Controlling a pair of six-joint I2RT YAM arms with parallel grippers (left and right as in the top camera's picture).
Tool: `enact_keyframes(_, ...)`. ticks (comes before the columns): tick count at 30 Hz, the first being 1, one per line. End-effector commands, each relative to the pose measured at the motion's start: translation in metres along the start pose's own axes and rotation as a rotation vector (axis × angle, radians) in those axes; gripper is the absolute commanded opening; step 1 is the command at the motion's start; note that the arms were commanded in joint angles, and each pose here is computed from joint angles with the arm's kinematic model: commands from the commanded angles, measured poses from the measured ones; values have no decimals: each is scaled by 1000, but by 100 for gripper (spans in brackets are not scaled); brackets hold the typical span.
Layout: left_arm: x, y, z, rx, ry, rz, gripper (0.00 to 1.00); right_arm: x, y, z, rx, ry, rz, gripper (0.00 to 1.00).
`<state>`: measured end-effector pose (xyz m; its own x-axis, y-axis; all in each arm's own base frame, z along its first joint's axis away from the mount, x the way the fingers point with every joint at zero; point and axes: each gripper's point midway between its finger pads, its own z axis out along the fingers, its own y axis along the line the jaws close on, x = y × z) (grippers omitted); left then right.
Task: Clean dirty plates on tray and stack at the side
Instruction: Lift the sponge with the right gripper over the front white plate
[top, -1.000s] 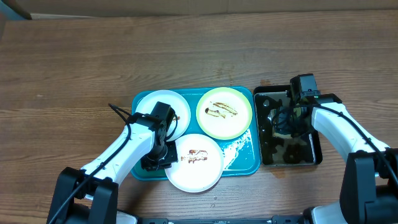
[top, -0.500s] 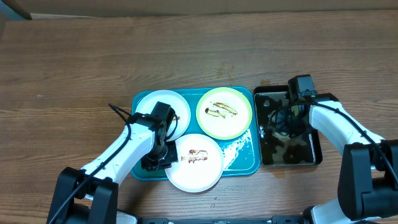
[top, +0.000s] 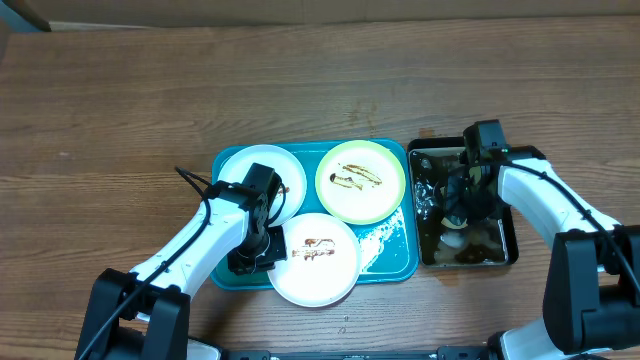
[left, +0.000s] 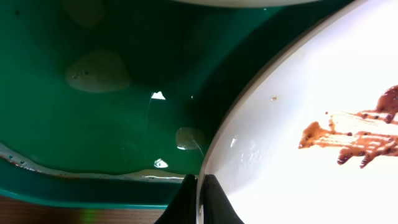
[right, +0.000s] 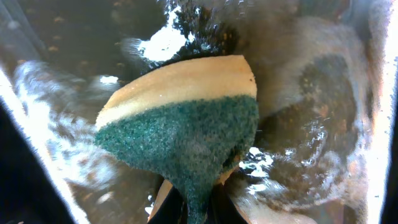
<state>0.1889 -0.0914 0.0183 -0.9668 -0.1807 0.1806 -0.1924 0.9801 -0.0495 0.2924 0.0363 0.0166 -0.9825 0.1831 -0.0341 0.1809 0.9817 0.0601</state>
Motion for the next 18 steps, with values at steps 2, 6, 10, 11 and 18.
enact_keyframes(2, 2, 1, 4, -11, 11, 5, 4, -26, 17, -37, -63, -79, -6, 4)
enact_keyframes(6, 2, 1, 4, -11, 11, 5, 4, -32, 31, -71, -133, -115, -14, 4)
enact_keyframes(10, 2, 0, 4, -9, 8, 6, 4, -19, 55, -94, -271, -97, -37, 4)
enact_keyframes(11, 1, 0, 4, -9, 7, 6, 4, -13, 63, -97, -304, -81, -48, 4)
enact_keyframes(18, 0, -1, 4, -5, 2, 7, 4, 37, 131, -102, -458, 42, -227, 4)
